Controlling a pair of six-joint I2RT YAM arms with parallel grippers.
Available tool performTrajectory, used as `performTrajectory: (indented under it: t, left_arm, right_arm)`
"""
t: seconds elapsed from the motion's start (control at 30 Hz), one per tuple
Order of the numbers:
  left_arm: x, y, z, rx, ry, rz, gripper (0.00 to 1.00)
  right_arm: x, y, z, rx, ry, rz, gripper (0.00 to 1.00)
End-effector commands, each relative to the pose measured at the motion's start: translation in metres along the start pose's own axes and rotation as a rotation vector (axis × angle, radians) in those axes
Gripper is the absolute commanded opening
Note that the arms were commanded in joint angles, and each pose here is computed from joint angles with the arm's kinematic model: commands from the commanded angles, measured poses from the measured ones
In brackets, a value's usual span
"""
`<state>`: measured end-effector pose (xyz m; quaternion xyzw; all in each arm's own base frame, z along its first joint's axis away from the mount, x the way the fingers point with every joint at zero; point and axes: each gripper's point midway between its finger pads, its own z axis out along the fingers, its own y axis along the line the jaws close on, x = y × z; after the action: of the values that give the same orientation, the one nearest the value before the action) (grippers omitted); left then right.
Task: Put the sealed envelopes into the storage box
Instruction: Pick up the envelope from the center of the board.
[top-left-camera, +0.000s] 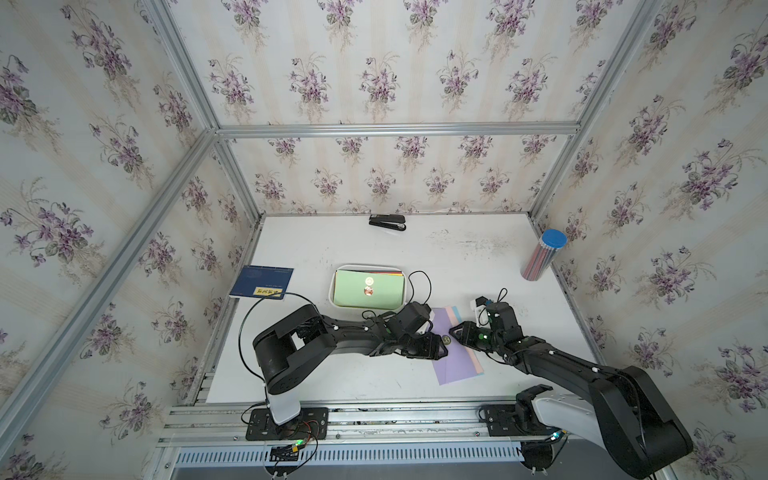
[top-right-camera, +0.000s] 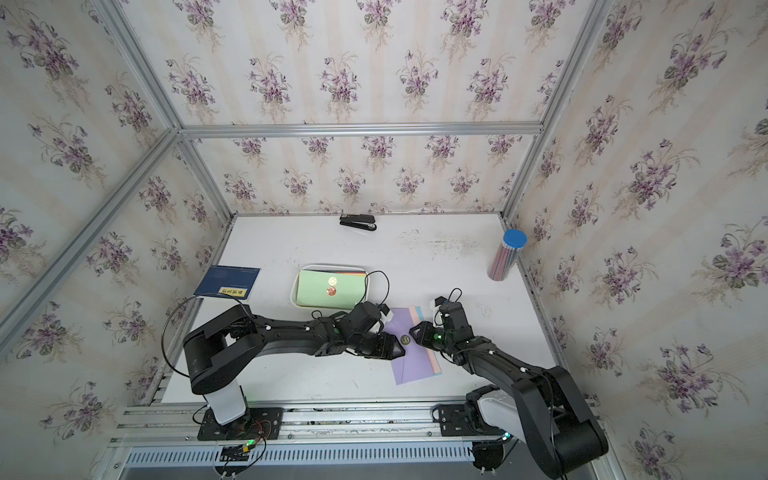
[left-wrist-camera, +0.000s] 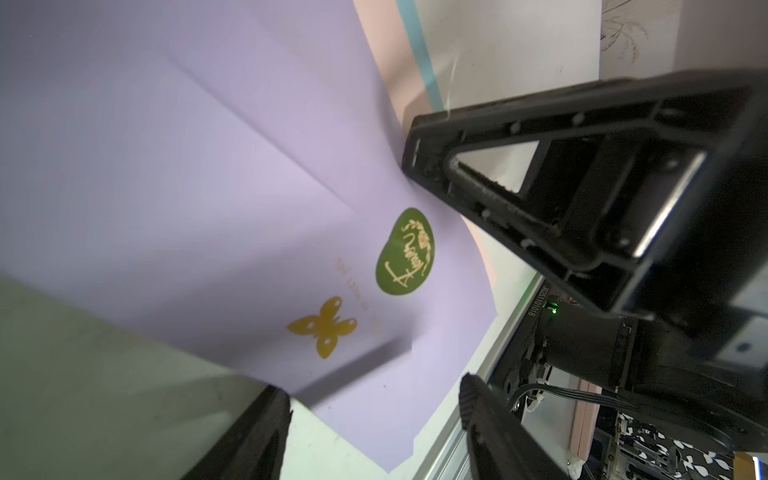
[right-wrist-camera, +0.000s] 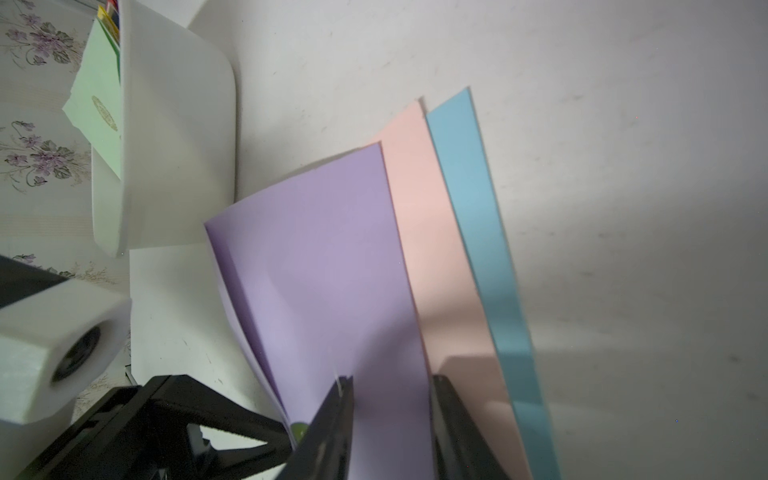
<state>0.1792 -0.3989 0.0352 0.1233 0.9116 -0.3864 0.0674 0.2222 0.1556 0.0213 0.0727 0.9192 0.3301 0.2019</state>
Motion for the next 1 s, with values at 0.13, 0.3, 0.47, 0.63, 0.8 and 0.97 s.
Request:
performTrajectory:
  t: [0.13,0.3,0.47,0.63,0.8,0.97]
  left_arm:
    - [-0.01,-0.002,-0.003,0.037,-0.085,0.015,0.69]
    - [-0.019,-0.02,-0.01,0.108,-0.135,0.045,0.69]
    - [-0.024,-0.033,-0.019,0.151,-0.175,0.083,0.69]
    - [-0.026,-0.046,-0.027,0.178,-0.206,0.128,0.68]
    - [-0.028,-0.052,-0.03,0.19,-0.219,0.14,0.68]
    - [-0.027,-0.045,-0.026,0.158,-0.211,0.122,0.66]
  right_arm:
    - [0.021,-0.008,0.001,0.012,0.077,0.053,0.36]
    - [0.021,-0.008,0.002,0.011,0.078,0.055,0.36]
    - [0.021,-0.008,0.002,0.009,0.076,0.055,0.35]
    - [0.021,-0.009,0.001,0.008,0.069,0.058,0.36]
    - [0.022,-0.009,0.002,0.007,0.07,0.06,0.36]
    - [0.022,-0.009,0.001,0.007,0.068,0.06,0.36]
